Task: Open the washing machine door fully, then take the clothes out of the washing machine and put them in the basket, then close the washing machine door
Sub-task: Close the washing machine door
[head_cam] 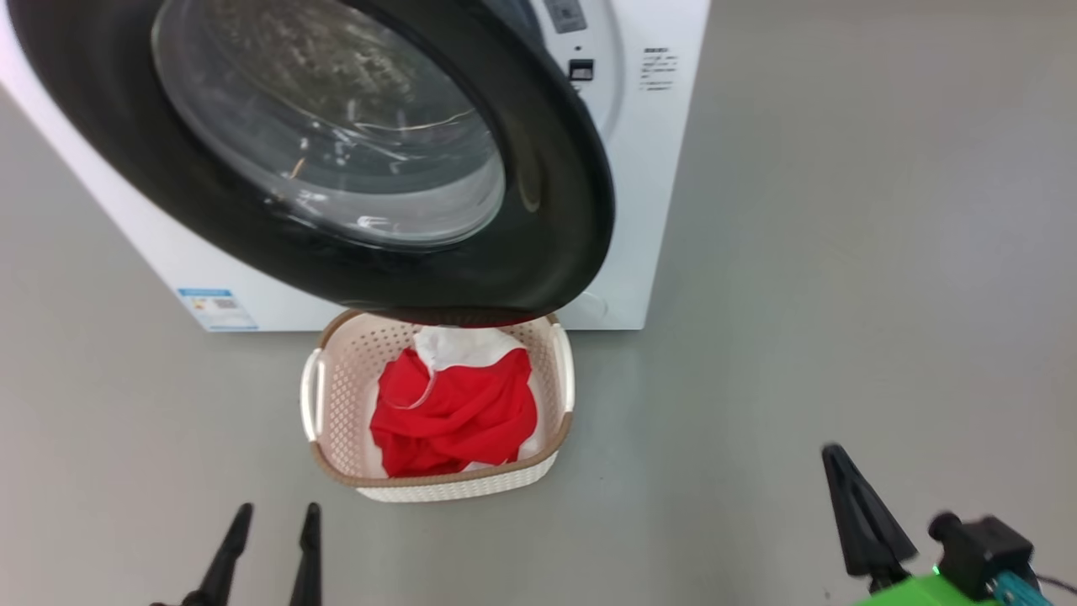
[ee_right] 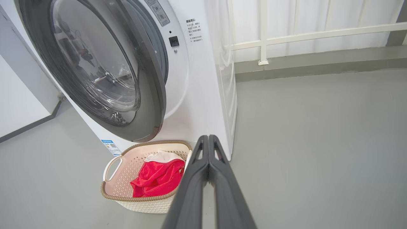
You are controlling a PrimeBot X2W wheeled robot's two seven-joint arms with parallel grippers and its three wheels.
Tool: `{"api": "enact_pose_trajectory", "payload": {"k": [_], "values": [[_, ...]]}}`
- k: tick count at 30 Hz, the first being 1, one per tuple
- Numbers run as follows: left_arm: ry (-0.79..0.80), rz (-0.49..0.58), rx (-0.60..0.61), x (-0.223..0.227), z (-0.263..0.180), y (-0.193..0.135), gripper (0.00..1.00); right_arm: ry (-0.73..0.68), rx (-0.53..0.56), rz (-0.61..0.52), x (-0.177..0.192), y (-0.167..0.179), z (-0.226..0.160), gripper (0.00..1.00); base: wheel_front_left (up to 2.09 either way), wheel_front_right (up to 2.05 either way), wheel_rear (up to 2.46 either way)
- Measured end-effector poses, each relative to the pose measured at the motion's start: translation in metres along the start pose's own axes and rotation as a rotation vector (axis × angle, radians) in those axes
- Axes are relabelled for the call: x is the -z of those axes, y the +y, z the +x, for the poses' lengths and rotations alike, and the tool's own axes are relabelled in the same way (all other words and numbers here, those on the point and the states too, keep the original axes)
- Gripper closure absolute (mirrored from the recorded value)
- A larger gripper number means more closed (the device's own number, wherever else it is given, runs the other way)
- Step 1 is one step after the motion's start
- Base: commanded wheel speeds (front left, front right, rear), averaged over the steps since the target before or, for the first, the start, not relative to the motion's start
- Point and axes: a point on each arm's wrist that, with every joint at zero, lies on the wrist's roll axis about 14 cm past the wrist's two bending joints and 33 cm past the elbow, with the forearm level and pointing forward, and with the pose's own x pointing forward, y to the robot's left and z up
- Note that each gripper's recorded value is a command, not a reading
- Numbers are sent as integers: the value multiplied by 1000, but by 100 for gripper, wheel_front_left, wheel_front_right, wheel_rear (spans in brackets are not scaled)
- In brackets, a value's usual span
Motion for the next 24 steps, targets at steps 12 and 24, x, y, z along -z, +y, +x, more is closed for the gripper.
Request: {"api": "enact_pose_trajectory", "payload": {"k": [12,24], "values": [[-24,-65,-13,-7,5,-2,0,-71,-306,-7,-25,90,75,100,0,0,0],[-23,-108,-69,-7,8,8,0,-150,-464,2,-49,145,138,100,0,0,0]]}}
